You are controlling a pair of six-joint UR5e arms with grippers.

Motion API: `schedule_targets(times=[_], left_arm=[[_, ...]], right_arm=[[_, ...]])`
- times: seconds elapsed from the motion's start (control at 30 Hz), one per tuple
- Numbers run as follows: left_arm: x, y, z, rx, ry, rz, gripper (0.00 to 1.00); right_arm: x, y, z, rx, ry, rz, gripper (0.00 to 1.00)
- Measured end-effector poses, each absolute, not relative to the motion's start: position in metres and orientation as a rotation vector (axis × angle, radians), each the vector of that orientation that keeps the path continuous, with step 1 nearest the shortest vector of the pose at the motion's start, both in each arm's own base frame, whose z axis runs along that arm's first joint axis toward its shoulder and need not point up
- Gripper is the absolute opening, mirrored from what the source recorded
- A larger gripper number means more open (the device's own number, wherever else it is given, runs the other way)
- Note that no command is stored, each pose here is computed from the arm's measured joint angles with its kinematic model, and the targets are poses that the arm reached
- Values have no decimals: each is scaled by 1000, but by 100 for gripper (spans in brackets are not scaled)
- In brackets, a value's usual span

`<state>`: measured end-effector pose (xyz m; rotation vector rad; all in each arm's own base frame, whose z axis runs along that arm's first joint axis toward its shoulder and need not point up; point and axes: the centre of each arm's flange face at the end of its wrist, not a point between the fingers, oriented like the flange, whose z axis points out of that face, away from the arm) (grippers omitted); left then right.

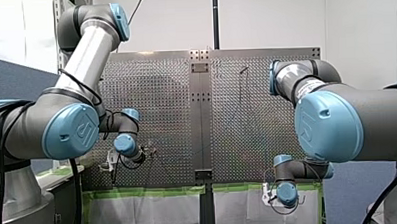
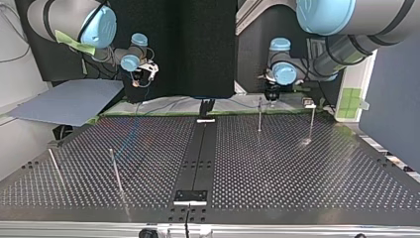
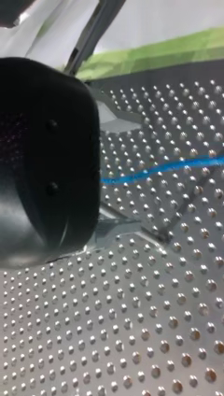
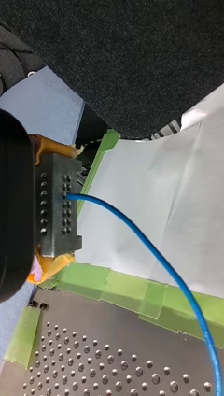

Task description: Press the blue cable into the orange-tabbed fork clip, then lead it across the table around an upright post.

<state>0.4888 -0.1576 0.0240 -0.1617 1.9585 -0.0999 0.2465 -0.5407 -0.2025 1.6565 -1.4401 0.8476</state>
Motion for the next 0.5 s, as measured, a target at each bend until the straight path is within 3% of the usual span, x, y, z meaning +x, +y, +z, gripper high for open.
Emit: schedule_targets(times=[0.5], left_arm=[[472,-165,37,-135,1935,-132,91]], right_arm=[[246,-540,-203,1657,-1443,847,0]])
